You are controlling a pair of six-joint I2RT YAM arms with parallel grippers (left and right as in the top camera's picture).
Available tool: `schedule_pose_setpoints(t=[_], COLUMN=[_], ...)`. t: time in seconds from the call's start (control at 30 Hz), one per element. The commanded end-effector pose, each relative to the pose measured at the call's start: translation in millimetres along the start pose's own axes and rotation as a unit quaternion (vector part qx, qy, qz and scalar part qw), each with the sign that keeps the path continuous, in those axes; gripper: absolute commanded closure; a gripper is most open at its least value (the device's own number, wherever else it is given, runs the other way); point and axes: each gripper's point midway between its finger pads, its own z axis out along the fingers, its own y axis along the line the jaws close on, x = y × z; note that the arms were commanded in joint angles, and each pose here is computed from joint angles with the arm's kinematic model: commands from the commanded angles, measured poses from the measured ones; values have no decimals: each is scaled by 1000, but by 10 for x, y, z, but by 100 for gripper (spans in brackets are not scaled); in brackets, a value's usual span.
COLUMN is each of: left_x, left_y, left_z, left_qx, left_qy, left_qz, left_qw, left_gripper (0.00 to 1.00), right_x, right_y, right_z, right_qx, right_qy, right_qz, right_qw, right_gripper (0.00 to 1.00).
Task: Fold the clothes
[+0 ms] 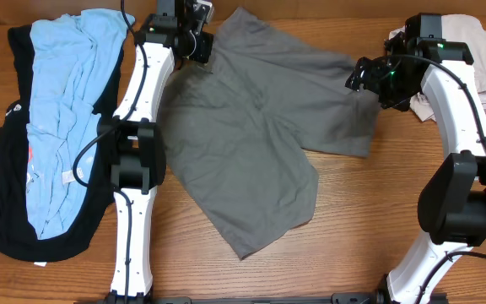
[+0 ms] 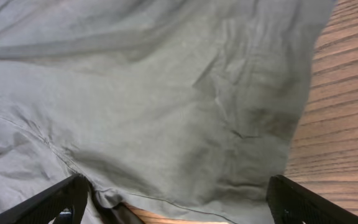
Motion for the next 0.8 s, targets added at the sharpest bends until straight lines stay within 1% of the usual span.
schedule_pose_setpoints(t=[0.0, 0.1, 0.17, 0.27, 0.3, 0.33, 0.37, 0.4, 0.43, 0.47, 0.5, 0.57, 0.67, 0.73, 0.77], left_x=[37, 95, 135, 289, 378, 438, 582, 701, 829, 922, 1029, 1134, 1169, 1123, 1073], left_y=[426, 689, 760, 840, 861, 874, 888, 896, 897, 886, 870, 856, 938, 992, 963], left_z=[-34, -117, -152, -205, -231, -251, -298, -341, -385, -413, -446, -477, -518, -591, -617], left_qx=[-112, -192, -212, -234, -244, -250, -263, -272, -277, -275, -270, -256, -255, -254, -241], left_qy=[15, 32, 42, 73, 89, 100, 124, 142, 160, 174, 191, 209, 213, 208, 206], left_qz=[26, 26, 25, 16, 2, -8, -34, -62, -92, -114, -137, -153, -162, -165, -160], left_qw=[993, 981, 976, 969, 966, 963, 956, 950, 943, 939, 934, 931, 929, 930, 935], left_gripper=[96, 96, 96, 95, 92, 87, 84, 79, 71, 68, 62, 35, 0, 0, 0], right_x=[-59, -49, -34, 3, 25, 48, 83, 110, 163, 197, 255, 327, 440, 532, 554], right_y=[22, 23, 19, 8, 3, -5, -18, -29, -55, -71, -99, -139, -178, -193, -193], right_z=[-70, -70, -69, -68, -68, -63, -51, -36, -2, 25, 79, 172, 337, 463, 500], right_qx=[-6, -6, -6, -4, -2, -1, 1, 2, 5, 7, 9, 12, 14, 14, 13], right_qy=[-12, -9, -6, 1, 6, 11, 17, 22, 31, 36, 44, 52, 61, 67, 67], right_qz=[-4, -3, -2, 1, 5, 12, 20, 23, 30, 38, 46, 59, 67, 66, 64], right_qw=[1000, 1000, 1000, 1000, 1000, 1000, 1000, 999, 999, 999, 998, 997, 996, 996, 996], right_gripper=[4, 4, 4, 4, 4, 4, 4, 4, 4, 4, 4, 4, 5, 5, 6])
